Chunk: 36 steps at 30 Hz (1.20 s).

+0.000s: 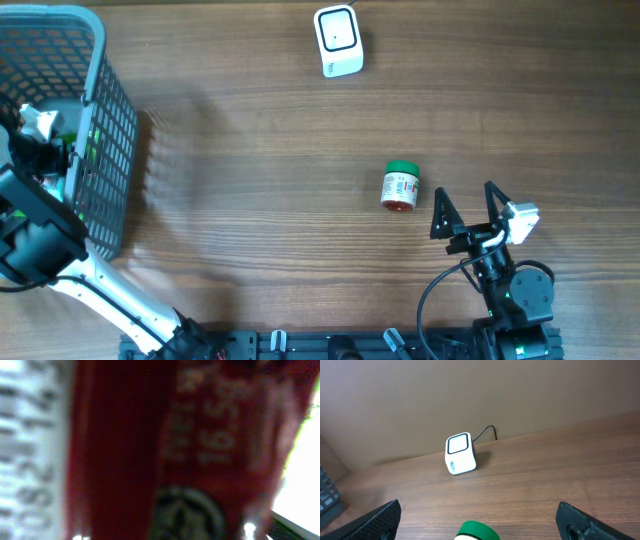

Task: Scan the item barcode
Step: 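Reach the left gripper back into the basket and grasp the snack bag, then carry the green snack bag and red stick out, drop them on table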

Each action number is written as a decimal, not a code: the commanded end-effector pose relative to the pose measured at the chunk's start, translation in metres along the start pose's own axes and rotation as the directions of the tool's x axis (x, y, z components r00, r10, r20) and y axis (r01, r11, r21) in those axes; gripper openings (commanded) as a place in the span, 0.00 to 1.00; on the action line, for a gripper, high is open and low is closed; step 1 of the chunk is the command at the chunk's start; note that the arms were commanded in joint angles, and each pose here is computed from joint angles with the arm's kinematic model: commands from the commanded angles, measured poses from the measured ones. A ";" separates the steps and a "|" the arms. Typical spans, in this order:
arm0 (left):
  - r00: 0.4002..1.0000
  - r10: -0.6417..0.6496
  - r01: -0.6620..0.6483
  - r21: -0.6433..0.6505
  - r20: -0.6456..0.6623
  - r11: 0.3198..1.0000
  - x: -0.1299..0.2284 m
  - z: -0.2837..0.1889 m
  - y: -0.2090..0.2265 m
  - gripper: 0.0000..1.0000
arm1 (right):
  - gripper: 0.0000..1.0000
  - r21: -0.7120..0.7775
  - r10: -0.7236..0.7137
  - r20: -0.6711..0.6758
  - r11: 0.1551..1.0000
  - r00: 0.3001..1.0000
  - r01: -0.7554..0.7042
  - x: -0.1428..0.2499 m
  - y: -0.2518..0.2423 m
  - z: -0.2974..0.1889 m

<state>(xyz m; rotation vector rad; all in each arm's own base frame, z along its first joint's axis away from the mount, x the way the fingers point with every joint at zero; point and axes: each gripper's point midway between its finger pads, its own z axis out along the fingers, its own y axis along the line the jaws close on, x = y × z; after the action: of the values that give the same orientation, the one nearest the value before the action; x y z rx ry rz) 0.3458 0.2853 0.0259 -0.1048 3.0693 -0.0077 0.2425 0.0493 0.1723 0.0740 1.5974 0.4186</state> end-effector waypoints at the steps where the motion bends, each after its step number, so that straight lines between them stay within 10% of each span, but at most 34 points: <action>1: 0.994 0.026 -0.011 0.135 -0.110 0.991 0.030 0.061 -0.032 1.00 | 1.00 0.002 0.007 0.007 1.000 1.000 -0.007 -0.001 -0.001 0.000; 4: 0.992 0.027 -0.010 0.134 -0.126 0.991 0.040 0.075 -0.037 0.99 | 1.00 0.002 0.007 0.007 1.000 1.000 -0.007 -0.001 -0.001 0.000; 13: 0.994 0.024 -0.006 0.159 -0.109 0.987 0.040 0.081 -0.043 0.36 | 1.00 0.002 0.007 0.007 1.000 1.000 -0.007 -0.001 -0.001 0.000; 14: 0.995 0.023 -0.005 0.172 -0.101 0.985 0.039 0.081 -0.045 0.06 | 1.00 0.002 0.007 0.007 1.000 1.000 -0.007 -0.001 -0.001 0.000; 22: 0.985 -0.169 0.166 0.094 0.020 0.982 -0.004 0.030 -0.022 0.04 | 1.00 0.002 0.007 0.007 1.000 1.000 -0.007 -0.001 -0.001 0.000; 36: 0.676 -0.331 0.492 -0.069 0.658 0.868 -0.053 -0.320 -0.020 0.04 | 1.00 0.002 0.007 0.007 1.000 1.000 -0.007 -0.001 -0.001 0.000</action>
<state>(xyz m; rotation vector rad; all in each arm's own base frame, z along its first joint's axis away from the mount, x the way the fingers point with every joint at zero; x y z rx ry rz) 0.3878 0.2972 0.2261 -0.6747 2.5895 0.2153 0.2425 0.0493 0.1723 0.0740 1.5974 0.4186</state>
